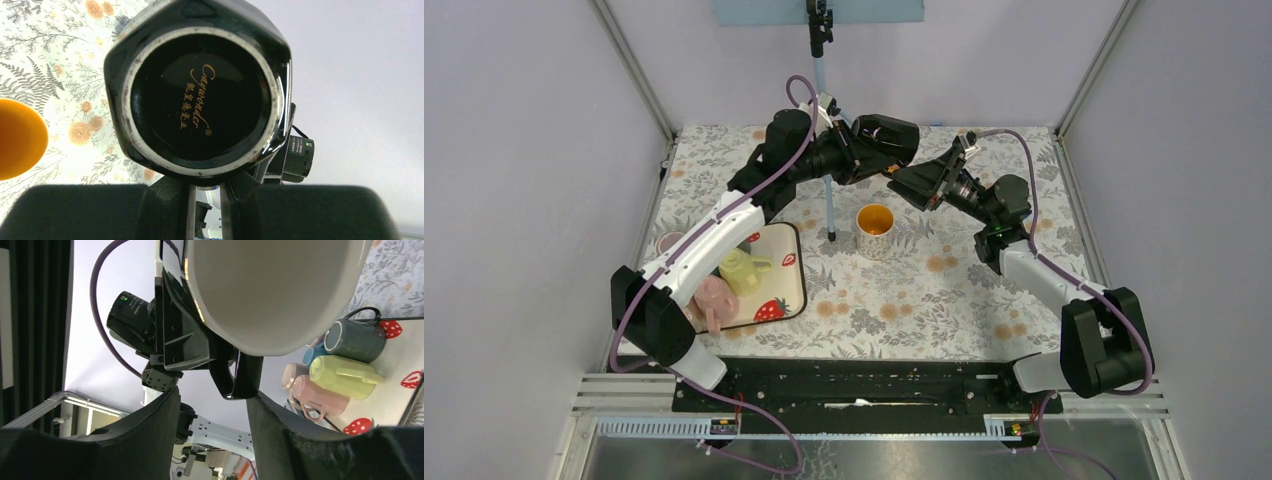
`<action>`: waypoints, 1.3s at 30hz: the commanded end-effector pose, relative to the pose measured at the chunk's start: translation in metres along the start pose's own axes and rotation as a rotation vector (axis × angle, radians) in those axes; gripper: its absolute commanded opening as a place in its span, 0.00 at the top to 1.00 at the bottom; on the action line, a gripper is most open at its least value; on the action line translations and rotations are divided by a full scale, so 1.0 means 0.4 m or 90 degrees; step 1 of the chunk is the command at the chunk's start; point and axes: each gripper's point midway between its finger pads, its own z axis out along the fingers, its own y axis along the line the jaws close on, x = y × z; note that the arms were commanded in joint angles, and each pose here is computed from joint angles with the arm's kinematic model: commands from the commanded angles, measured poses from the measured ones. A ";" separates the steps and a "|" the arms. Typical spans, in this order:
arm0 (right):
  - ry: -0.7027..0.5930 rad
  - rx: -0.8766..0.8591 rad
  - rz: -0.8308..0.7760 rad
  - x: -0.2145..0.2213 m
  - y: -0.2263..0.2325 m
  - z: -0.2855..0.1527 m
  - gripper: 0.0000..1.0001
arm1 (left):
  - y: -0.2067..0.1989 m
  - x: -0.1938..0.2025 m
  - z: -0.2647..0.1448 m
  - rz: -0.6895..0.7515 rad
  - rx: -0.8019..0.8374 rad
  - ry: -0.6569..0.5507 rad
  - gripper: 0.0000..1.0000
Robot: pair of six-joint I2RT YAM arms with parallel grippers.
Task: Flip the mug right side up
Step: Turn over the cup on the tray.
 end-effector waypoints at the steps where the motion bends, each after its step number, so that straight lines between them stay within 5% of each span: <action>1: 0.030 -0.088 -0.050 0.017 0.110 0.024 0.43 | -0.154 -0.020 -0.029 0.056 0.144 -0.022 1.00; 19: 0.007 -0.102 -0.020 0.008 0.108 0.033 0.58 | -0.172 0.021 -0.051 0.031 0.189 0.006 1.00; 32: 0.016 -0.096 -0.025 0.016 0.096 0.030 1.00 | -0.168 0.034 -0.057 0.036 0.195 0.018 1.00; 39: 0.018 -0.083 -0.054 0.020 0.100 0.029 1.00 | -0.155 0.036 -0.046 0.050 0.189 0.022 1.00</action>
